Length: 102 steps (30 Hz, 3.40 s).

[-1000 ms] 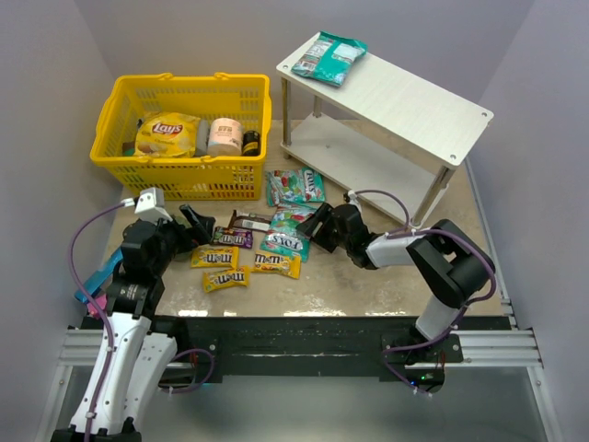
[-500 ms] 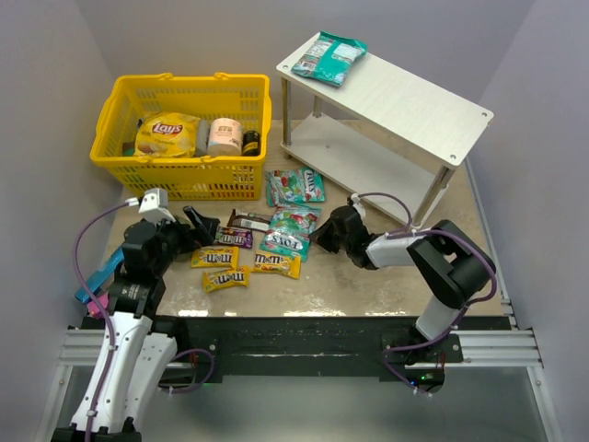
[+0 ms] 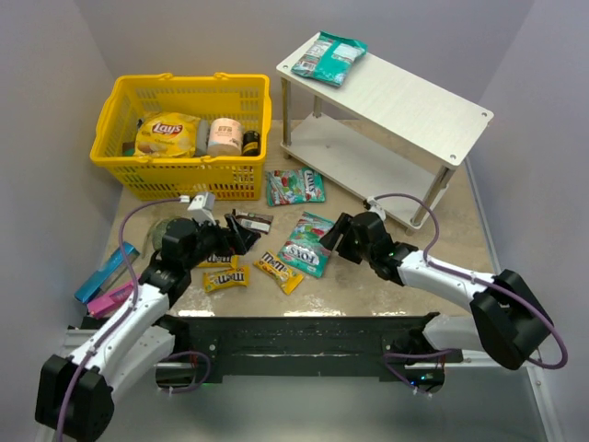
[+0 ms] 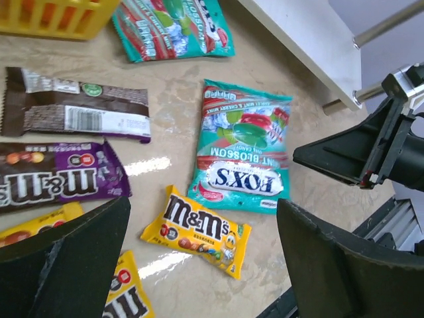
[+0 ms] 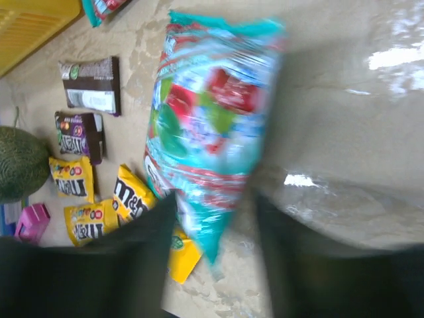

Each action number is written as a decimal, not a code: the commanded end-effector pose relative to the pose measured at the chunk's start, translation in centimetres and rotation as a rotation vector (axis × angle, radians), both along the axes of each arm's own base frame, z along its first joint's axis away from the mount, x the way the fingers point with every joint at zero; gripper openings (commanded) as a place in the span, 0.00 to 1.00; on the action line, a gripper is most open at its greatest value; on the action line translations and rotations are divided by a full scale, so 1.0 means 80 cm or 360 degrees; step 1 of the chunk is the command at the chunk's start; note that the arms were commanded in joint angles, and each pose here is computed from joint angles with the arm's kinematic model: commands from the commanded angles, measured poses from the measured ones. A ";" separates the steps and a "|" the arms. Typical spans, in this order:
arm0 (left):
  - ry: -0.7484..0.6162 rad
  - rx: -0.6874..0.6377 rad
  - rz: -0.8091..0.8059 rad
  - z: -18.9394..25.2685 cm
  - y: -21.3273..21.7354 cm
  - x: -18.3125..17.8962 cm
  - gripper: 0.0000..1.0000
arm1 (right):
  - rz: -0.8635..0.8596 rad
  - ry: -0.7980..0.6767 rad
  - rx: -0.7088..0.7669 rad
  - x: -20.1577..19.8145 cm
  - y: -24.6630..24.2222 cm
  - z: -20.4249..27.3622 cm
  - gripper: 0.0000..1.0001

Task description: Place and organize the candy bags onto the shelf

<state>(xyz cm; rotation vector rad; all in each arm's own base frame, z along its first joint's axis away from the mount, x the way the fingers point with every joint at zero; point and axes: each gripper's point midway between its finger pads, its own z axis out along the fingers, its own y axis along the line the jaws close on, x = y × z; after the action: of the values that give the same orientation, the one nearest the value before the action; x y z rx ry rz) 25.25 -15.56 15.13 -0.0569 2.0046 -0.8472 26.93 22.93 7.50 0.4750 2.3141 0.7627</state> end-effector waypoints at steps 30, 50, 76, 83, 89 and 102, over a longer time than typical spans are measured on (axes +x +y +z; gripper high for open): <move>-0.0043 0.0399 -0.0339 -0.119 -0.149 0.084 0.60 | 0.0023 0.0262 -0.0104 -0.041 -0.019 -0.102 0.78; 0.0288 0.0628 -0.0310 -0.215 -0.141 0.061 0.07 | -0.0043 0.0352 -0.0130 -0.057 -0.034 -0.140 0.71; 0.0035 0.0407 -0.0205 -0.110 -0.142 0.070 0.15 | -0.0126 0.0038 -0.0096 -0.036 -0.050 -0.049 0.67; 0.0047 0.0438 -0.0354 -0.129 -0.167 0.077 0.22 | -0.0080 0.0069 -0.0090 -0.030 -0.037 -0.056 0.72; 0.0154 0.0503 -0.0384 -0.163 -0.167 0.072 0.24 | -0.0053 0.0111 -0.0053 -0.024 -0.023 -0.071 0.71; 0.0304 0.0614 -0.0351 -0.213 -0.148 0.051 0.15 | -0.0052 0.0215 -0.0060 -0.029 -0.017 -0.111 0.25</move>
<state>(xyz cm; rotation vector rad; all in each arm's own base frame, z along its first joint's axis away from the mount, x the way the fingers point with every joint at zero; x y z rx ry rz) 31.76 -28.83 2.05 0.2870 2.2172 -0.6751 27.21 23.15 2.36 0.5481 2.2941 0.8117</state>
